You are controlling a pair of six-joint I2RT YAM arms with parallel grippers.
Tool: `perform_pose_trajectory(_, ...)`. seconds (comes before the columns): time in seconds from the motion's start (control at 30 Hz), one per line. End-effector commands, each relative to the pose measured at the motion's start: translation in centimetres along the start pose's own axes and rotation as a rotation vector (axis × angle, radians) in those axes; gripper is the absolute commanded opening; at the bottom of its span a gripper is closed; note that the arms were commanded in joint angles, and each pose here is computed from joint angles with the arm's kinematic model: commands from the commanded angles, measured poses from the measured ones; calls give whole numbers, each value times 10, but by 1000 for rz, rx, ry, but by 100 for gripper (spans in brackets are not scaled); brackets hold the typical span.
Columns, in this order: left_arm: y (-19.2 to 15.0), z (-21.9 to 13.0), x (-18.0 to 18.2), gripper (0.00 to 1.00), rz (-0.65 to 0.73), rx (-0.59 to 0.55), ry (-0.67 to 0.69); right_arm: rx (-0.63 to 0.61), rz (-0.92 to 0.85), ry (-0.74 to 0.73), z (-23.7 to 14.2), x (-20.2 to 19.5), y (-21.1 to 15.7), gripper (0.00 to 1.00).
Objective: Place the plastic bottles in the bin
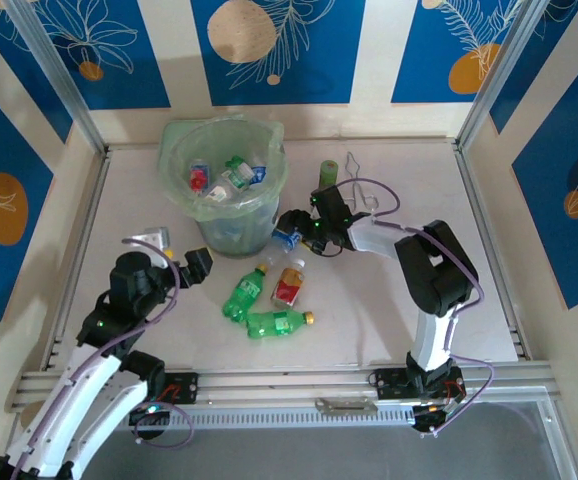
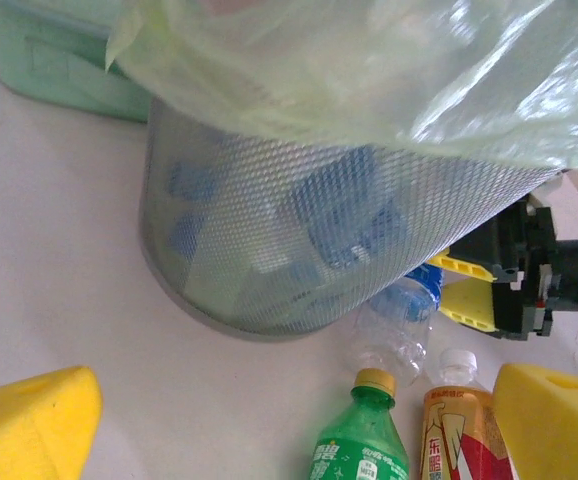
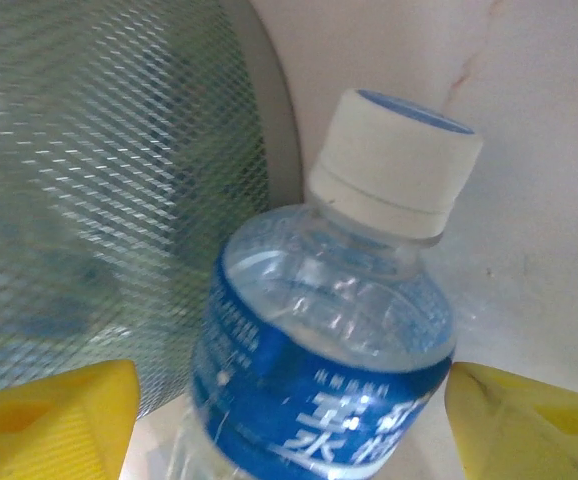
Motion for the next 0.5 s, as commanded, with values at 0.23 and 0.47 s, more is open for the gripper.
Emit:
perform_pose_trajectory(0.23, -16, 24, 0, 100, -111, -5, -77, 18, 22, -30, 26, 3, 2, 79)
perform_pose_trajectory(0.47, -22, 36, -4, 100, -122, 34, -111, 16, 40, -39, 34, -2, 3, 73)
Point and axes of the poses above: each hand's point on the last joint's axis, 136 mm out from that joint toward the fingers, its own z axis out along the fingers, its own x axis along the line the jaws close on, y = z × x, the point moved 4 cm from there along -z, back along the fingers
